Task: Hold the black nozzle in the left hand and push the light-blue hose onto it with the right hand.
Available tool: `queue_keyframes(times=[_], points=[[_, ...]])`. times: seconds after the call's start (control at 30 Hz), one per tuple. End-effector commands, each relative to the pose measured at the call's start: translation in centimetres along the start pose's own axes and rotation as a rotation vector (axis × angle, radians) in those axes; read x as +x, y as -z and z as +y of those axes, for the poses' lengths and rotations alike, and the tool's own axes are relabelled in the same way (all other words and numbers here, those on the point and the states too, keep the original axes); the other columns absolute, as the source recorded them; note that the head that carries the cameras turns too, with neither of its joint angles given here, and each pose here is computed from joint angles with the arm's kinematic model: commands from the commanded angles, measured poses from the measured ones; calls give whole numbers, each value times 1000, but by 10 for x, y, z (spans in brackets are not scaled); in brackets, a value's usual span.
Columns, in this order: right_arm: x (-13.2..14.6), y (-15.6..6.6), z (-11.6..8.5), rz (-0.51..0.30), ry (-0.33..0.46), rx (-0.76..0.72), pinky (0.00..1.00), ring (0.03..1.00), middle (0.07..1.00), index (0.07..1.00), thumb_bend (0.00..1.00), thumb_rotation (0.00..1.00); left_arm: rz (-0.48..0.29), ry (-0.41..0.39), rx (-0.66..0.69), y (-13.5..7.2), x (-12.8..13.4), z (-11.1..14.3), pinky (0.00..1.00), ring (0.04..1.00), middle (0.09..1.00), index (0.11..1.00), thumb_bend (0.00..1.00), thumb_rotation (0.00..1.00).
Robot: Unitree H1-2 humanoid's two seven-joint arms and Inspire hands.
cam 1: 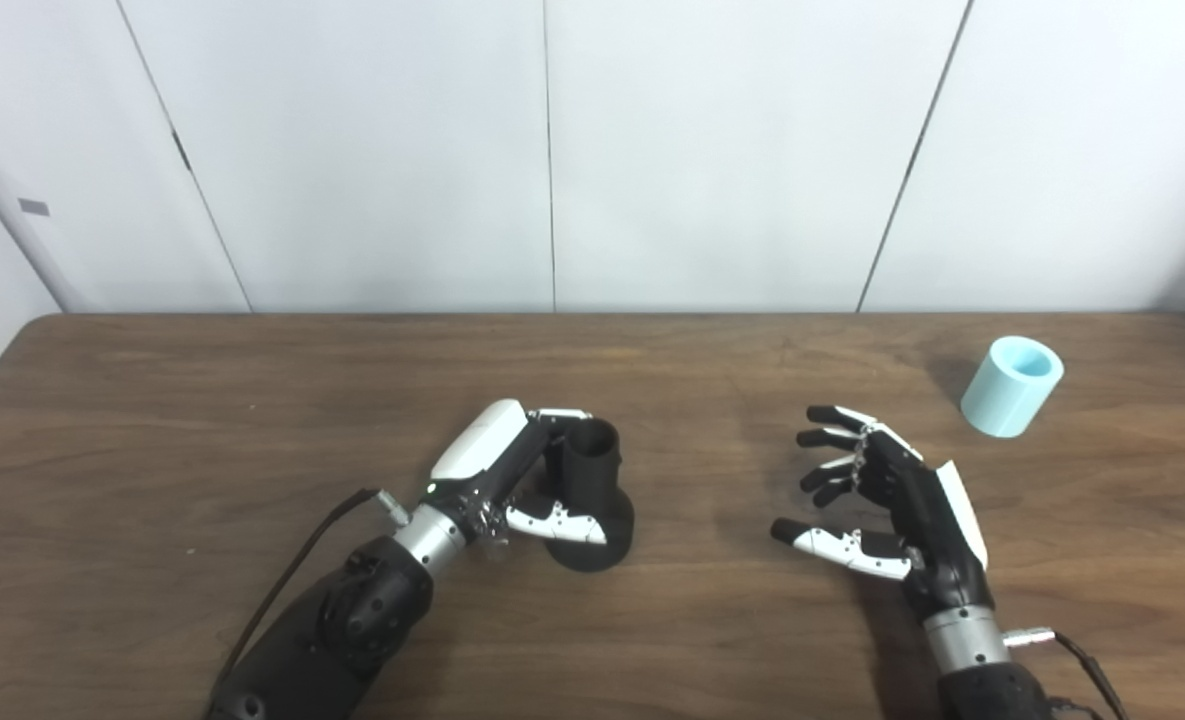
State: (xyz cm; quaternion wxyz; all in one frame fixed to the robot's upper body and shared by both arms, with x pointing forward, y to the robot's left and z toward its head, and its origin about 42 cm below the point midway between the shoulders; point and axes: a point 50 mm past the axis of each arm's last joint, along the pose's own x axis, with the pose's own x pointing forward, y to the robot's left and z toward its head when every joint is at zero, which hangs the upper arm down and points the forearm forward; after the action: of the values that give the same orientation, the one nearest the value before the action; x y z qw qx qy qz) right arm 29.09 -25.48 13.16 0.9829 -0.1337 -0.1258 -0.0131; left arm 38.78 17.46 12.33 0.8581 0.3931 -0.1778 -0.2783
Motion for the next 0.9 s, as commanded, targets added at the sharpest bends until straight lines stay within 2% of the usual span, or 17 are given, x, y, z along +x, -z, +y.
queue_keyframes(times=[0.0, 0.17, 0.27, 0.43, 0.53, 0.67, 0.77, 0.87], points=[[13, -22, -11, -130, 27, -28, 423, 513, 673, 735, 714, 89, 286, 346, 41, 47, -61, -57, 420, 396, 475, 558, 497, 0], [24, -26, -42, -164, 31, -169, 451, 554, 730, 749, 756, 192, 278, 344, 31, 47, -64, -56, 419, 395, 474, 555, 498, 0], [34, -46, -59, -188, 57, -236, 496, 576, 717, 742, 772, 227, 268, 341, 25, 50, -67, -57, 415, 396, 472, 552, 497, 0], [52, -94, -76, -255, 131, -315, 443, 542, 686, 717, 784, 106, 258, 343, 33, 55, -72, -56, 414, 402, 467, 532, 500, 0], [64, -122, -91, -259, 196, -375, 413, 529, 677, 706, 785, 45, 260, 345, 38, 58, -76, -55, 427, 402, 466, 525, 501, 0], [73, -139, -105, -247, 263, -418, 396, 516, 652, 699, 775, 20, 253, 344, 36, 64, -79, -54, 438, 405, 467, 521, 502, 0], [79, -147, -117, -241, 322, -448, 430, 557, 652, 696, 760, 26, 249, 346, 43, 71, -83, -55, 445, 410, 464, 521, 502, 0], [87, -144, -132, -209, 370, -490, 499, 631, 679, 705, 755, 36, 247, 346, 40, 78, -86, -56, 441, 413, 465, 521, 503, 0]])
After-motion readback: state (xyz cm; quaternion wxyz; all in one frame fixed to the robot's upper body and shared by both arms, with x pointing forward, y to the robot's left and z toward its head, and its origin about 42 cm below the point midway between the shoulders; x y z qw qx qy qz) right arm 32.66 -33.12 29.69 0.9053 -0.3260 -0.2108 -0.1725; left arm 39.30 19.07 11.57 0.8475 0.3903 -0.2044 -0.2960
